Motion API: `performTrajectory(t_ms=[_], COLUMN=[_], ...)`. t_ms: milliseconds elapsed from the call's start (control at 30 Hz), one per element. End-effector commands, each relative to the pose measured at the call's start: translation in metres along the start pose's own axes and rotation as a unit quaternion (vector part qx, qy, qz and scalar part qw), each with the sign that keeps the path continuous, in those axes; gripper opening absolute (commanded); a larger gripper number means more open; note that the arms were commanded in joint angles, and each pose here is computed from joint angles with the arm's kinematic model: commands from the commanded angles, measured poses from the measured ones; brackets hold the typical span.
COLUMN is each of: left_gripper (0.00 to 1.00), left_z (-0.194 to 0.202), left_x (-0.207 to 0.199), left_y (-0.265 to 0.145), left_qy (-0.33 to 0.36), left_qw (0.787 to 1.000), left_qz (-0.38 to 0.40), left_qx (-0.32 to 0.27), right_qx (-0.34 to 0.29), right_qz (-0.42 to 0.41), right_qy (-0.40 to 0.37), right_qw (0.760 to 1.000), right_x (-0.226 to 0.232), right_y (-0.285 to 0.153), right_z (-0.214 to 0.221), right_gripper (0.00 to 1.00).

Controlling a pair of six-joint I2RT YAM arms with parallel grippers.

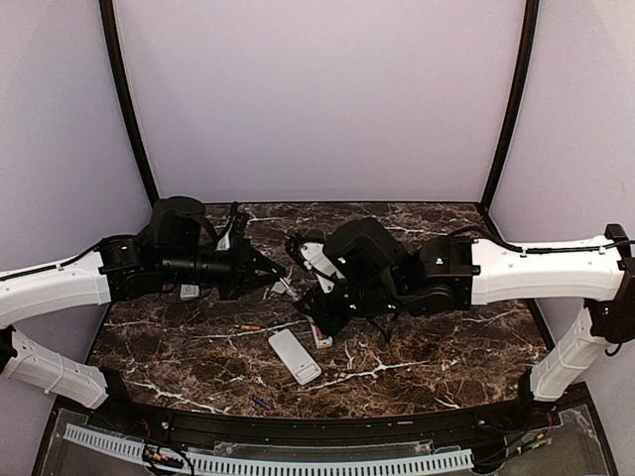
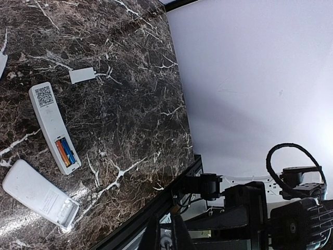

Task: Unload the batteries from the remote control
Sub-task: Pass from the right arm to the left, then pass from the left arm to the right

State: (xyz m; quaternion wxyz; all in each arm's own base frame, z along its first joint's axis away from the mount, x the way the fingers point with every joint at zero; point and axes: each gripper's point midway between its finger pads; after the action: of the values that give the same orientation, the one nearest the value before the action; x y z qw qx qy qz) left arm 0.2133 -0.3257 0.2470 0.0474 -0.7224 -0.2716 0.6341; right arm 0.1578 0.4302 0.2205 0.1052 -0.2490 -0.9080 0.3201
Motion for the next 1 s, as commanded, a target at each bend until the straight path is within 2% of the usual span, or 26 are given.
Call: performTrajectory(t_ms=[0,33,67,167,233,300,433,633,767,967], left_gripper=[0.0,0.0,0.0,0.0,0.0,0.0,0.0,0.0,0.0,0.0], left_z=[0.004,0.004,0.001,-0.004,-0.009,-0.013,-0.017,-0.019,-0.021,-0.021], left_x=[0.005,0.004,0.002,-0.002,-0.008,-0.016,-0.038,-0.076,-0.094,-0.105], left_y=[0.0,-0.001,-0.004,-0.011,-0.017,-0.023,-0.036,-0.052,-0.065,-0.075], left_qy=[-0.007,-0.007,-0.007,-0.006,-0.006,-0.002,0.016,0.053,0.068,0.084], left_qw=[1.0,1.0,1.0,0.999,0.999,0.997,0.991,0.972,0.957,0.947], left_qz=[-0.004,-0.002,0.002,0.014,0.029,0.051,0.106,0.206,0.259,0.283], left_qx=[0.005,0.002,-0.006,-0.028,-0.045,-0.061,-0.081,-0.099,-0.114,-0.126], right_qx=[-0.021,-0.022,-0.026,-0.044,-0.063,-0.087,-0.141,-0.24,-0.277,-0.273], right_qz=[0.006,0.007,0.009,0.011,0.007,0.002,-0.011,-0.086,-0.132,-0.167], right_qy=[0.01,0.013,0.016,0.037,0.055,0.087,0.178,0.308,0.324,0.309], right_qw=[1.0,1.0,0.999,0.998,0.996,0.992,0.974,0.917,0.895,0.896], right_x=[0.001,0.0,-0.001,-0.004,-0.006,-0.008,-0.021,-0.034,-0.033,-0.019], right_y=[-0.005,-0.006,-0.008,-0.018,-0.026,-0.037,-0.06,-0.095,-0.111,-0.106], right_z=[-0.013,-0.013,-0.013,-0.018,-0.023,-0.029,-0.042,-0.066,-0.08,-0.091], right_gripper=[0.0,0.03,0.12,0.49,0.64,0.71,0.76,0.78,0.79,0.78])
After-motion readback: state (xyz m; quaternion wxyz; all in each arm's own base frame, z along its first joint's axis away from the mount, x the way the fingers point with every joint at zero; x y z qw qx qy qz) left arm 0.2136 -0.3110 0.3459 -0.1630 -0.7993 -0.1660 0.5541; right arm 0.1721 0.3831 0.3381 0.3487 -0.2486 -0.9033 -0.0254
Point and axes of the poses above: each gripper's point midway between its finger pads, its own y axis out along the fingers, its own x axis along the line the jaws close on, z = x × y, and after that the axes turned 7 degrees about -y, right-handed
